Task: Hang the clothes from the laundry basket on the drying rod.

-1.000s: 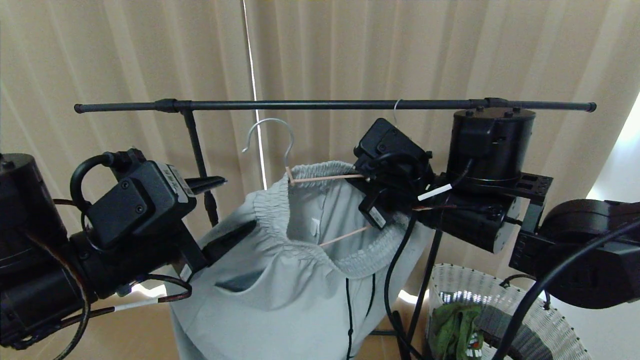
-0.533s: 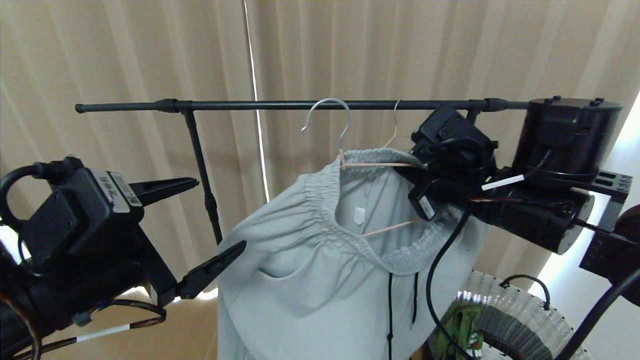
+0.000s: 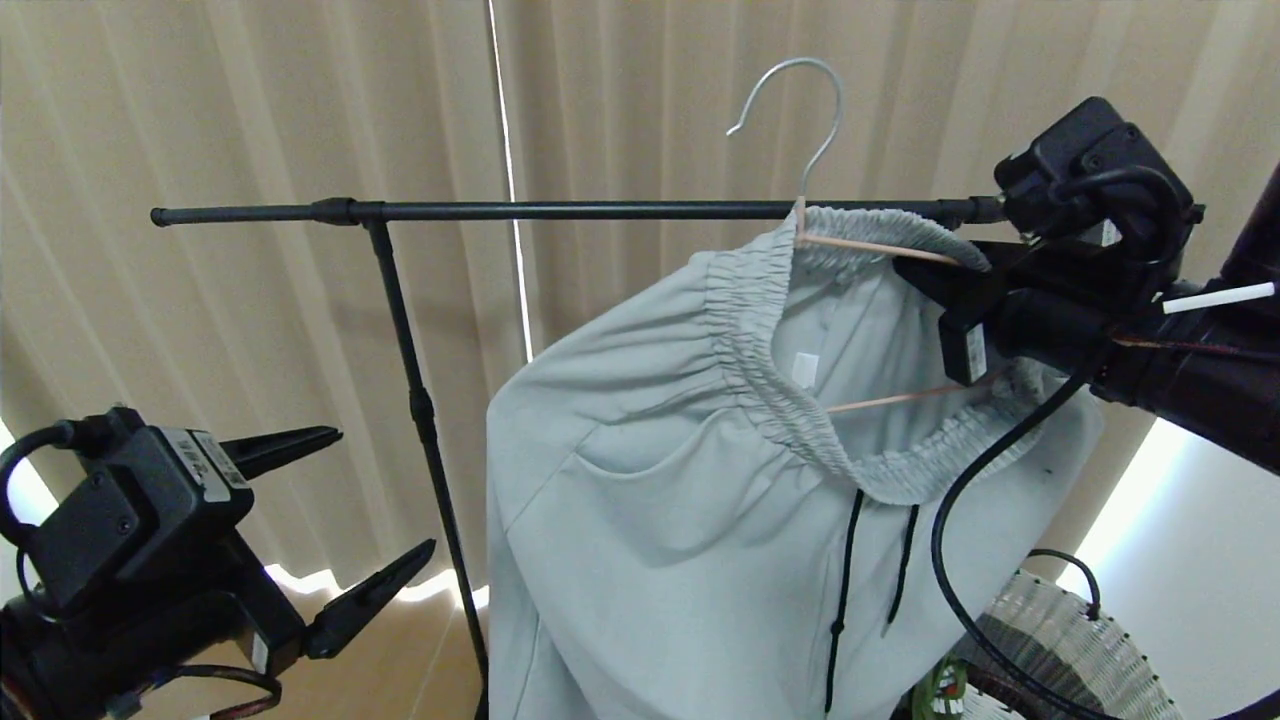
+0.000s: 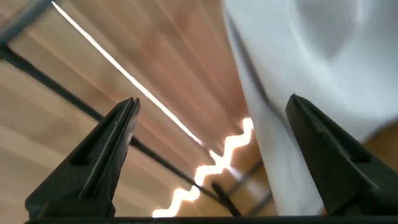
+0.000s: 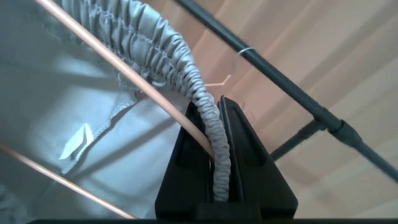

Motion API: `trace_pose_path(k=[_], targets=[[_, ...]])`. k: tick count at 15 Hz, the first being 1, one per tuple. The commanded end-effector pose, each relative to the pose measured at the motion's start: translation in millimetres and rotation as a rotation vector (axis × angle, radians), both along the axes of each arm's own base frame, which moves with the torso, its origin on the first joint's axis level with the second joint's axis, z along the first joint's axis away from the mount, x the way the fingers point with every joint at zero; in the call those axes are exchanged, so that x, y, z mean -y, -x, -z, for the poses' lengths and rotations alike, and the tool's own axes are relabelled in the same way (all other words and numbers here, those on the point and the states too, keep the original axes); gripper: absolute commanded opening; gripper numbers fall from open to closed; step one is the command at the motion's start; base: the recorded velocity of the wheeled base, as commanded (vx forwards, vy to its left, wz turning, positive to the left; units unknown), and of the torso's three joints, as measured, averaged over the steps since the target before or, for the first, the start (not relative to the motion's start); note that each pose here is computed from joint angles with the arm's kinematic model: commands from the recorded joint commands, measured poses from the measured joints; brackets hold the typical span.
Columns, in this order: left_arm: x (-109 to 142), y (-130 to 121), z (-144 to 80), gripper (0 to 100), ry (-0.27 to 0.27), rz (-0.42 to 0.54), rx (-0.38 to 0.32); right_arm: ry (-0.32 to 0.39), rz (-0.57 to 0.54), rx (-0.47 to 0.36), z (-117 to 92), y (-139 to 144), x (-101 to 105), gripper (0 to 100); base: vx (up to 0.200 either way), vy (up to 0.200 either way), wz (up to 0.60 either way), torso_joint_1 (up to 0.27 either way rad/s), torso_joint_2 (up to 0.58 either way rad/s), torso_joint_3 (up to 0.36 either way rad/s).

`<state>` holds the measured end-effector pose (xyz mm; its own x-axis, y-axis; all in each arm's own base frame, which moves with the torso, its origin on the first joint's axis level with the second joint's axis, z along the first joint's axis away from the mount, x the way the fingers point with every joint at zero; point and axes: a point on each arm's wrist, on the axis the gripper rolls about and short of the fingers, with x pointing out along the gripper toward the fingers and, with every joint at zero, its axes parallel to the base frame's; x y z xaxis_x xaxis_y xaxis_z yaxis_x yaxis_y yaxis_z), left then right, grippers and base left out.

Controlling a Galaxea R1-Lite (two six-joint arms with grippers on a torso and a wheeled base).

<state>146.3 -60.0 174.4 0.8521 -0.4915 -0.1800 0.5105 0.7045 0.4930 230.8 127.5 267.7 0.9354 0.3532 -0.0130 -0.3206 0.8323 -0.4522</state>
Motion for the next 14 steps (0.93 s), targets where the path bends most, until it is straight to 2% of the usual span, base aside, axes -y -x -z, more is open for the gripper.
trace_pose_path(k=[1,6,9,12,14], targets=[[-2.0,2.2,6.0,100,-0.008,-0.007,-0.019,-0.039,0.002,0.015,-7.4,5.9,4.1,0,0.0,0.0,0.0,0.0,0.0,0.0],[-1.1,-0.8,14.5,100,-0.018,-0.008,-0.062,-0.094,-0.011,0.014,-11.8,10.8,5.8,0,0.0,0.0,0.0,0.0,0.0,0.0],[6.6,-4.2,6.9,100,0.042,0.017,-0.067,-0.11,-0.084,0.016,-14.7,16.9,1.8,0,0.0,0.0,0.0,0.0,0.0,0.0],[10.5,-9.3,9.5,100,0.035,0.025,-0.086,-0.111,-0.097,0.011,-13.9,17.7,-0.5,0,0.0,0.0,0.0,0.0,0.0,0.0],[12.5,-12.6,9.0,100,0.058,0.023,-0.098,-0.114,-0.11,0.01,-14.0,19.3,-3.1,0,0.0,0.0,0.0,0.0,0.0,0.0]])
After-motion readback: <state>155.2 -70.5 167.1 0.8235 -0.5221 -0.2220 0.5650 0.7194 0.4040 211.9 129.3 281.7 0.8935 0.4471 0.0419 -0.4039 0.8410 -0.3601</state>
